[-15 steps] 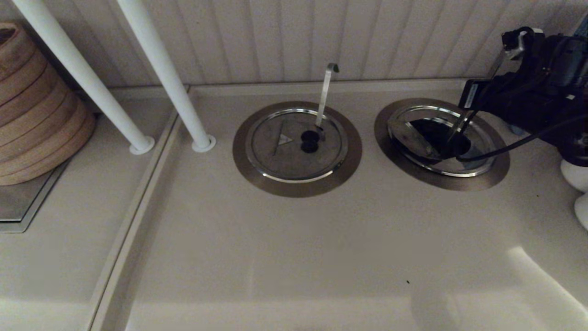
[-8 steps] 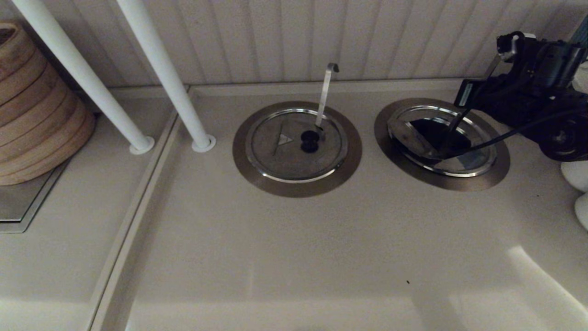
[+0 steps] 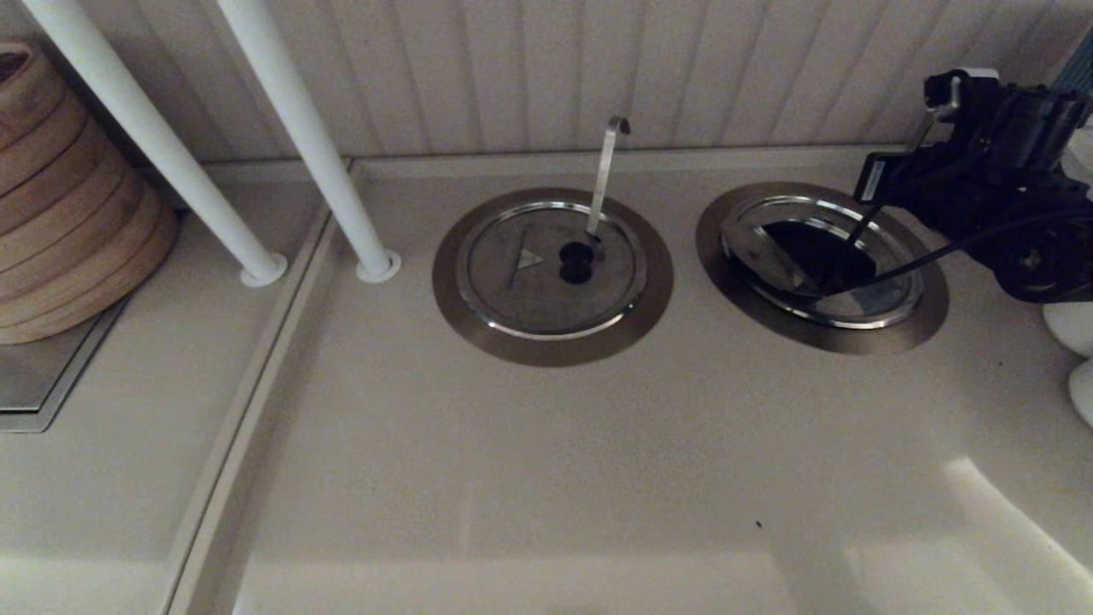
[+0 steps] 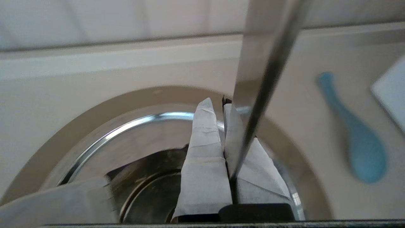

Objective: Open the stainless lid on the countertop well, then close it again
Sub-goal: Stir with a spoon

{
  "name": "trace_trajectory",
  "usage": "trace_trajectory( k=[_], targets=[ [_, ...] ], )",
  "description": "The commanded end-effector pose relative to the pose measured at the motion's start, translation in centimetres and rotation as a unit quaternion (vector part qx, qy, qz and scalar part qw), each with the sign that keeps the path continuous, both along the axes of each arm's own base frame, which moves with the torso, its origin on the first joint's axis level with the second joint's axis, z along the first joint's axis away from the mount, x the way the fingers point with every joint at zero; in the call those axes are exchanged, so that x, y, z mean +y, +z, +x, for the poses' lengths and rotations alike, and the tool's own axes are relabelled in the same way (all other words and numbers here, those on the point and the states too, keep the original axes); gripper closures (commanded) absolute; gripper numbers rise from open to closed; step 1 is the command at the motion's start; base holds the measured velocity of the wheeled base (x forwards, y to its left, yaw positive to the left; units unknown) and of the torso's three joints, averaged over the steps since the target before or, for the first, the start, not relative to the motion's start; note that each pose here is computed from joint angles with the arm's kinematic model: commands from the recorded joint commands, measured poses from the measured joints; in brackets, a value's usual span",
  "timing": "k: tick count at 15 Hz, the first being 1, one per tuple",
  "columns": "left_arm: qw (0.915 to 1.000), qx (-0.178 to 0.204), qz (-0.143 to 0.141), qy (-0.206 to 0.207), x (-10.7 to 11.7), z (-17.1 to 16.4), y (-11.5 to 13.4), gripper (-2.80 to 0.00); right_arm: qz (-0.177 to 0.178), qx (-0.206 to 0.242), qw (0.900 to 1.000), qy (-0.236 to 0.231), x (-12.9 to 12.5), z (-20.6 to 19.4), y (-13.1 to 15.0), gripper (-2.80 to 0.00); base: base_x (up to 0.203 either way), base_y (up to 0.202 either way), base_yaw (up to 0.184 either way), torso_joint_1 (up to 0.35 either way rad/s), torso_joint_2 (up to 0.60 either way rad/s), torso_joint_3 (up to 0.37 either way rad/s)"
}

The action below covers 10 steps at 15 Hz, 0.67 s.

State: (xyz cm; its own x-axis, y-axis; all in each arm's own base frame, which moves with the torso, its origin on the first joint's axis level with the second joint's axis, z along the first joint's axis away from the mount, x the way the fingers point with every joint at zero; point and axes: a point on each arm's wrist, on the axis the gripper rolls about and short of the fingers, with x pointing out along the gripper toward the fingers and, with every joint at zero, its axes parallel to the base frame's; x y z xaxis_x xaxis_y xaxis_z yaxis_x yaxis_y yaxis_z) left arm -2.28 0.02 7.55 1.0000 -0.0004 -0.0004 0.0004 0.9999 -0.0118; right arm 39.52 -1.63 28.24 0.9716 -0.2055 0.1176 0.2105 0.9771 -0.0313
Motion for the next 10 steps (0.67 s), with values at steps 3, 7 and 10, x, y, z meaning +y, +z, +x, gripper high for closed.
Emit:
trace_trajectory(
  k=[3,7,10],
  targets=[
    [1.0000,0.001,0.000,0.000,0.0,0.0,0.0,0.00,-0.017,-0.014,1.000,-0.014,-0.9,-1.0,0.9,0.00,0.000,0.000,0.000,0.000,0.00,0.000],
    [1.0000,0.001,0.000,0.000,0.0,0.0,0.0,0.00,-0.030,-0.007,0.999,0.008,0.3,-2.8,1.2,0.00,0.000,0.000,0.000,0.000,0.00,0.000],
    [1.0000,0.001,0.000,0.000,0.0,0.0,0.0,0.00,-0.028,0.003,0.998,0.050,2.6,-3.5,0.9,0.00,0.000,0.000,0.000,0.000,0.00,0.000]
  ],
)
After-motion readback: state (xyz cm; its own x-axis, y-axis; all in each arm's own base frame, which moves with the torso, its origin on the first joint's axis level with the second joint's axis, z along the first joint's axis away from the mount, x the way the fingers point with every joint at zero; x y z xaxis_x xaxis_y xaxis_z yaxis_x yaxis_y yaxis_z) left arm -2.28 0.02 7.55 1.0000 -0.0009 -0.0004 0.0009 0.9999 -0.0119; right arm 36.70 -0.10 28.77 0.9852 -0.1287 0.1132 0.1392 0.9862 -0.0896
